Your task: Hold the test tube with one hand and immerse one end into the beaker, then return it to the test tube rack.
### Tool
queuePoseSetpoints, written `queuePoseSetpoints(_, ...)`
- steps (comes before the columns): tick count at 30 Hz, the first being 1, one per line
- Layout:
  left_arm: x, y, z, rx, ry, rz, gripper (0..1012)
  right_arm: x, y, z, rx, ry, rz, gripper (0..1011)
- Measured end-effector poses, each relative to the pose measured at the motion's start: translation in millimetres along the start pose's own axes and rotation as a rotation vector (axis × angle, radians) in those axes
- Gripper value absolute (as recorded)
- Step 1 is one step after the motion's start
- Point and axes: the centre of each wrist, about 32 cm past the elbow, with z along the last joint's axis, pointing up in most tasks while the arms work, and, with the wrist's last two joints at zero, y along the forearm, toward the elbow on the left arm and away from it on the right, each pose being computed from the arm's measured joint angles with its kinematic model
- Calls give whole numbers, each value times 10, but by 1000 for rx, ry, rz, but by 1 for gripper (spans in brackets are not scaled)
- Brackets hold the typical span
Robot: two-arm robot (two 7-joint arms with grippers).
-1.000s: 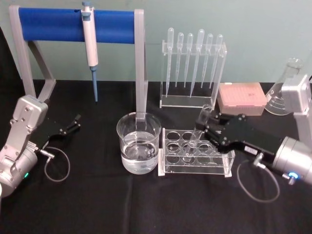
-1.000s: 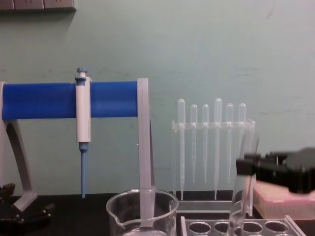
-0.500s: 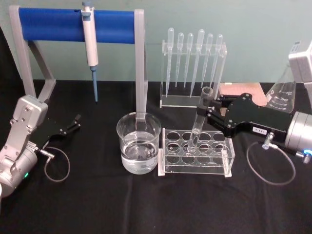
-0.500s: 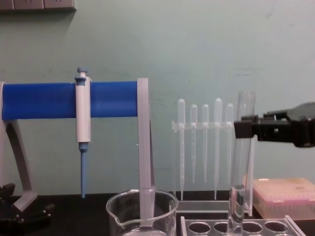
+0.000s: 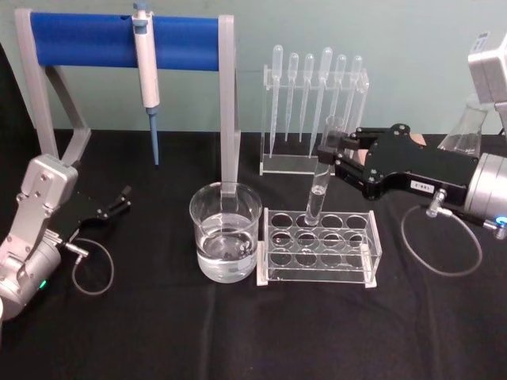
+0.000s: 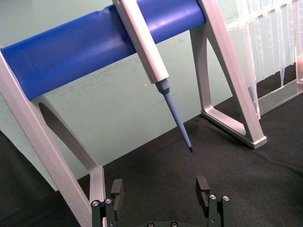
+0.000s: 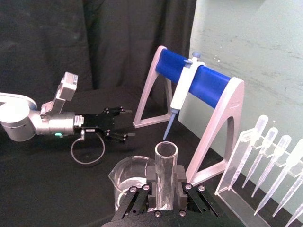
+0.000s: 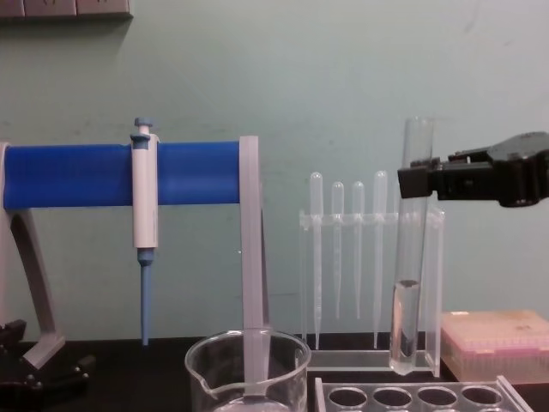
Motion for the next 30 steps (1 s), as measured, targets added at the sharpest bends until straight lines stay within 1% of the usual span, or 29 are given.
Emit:
queuePoseSetpoints(6,0,0,0,0,0,0,1000,-1,5,19,4,2,-12,243)
queuePoseSetpoints(30,0,0,0,0,0,0,1000,-2,6,14,4,2,-10,243)
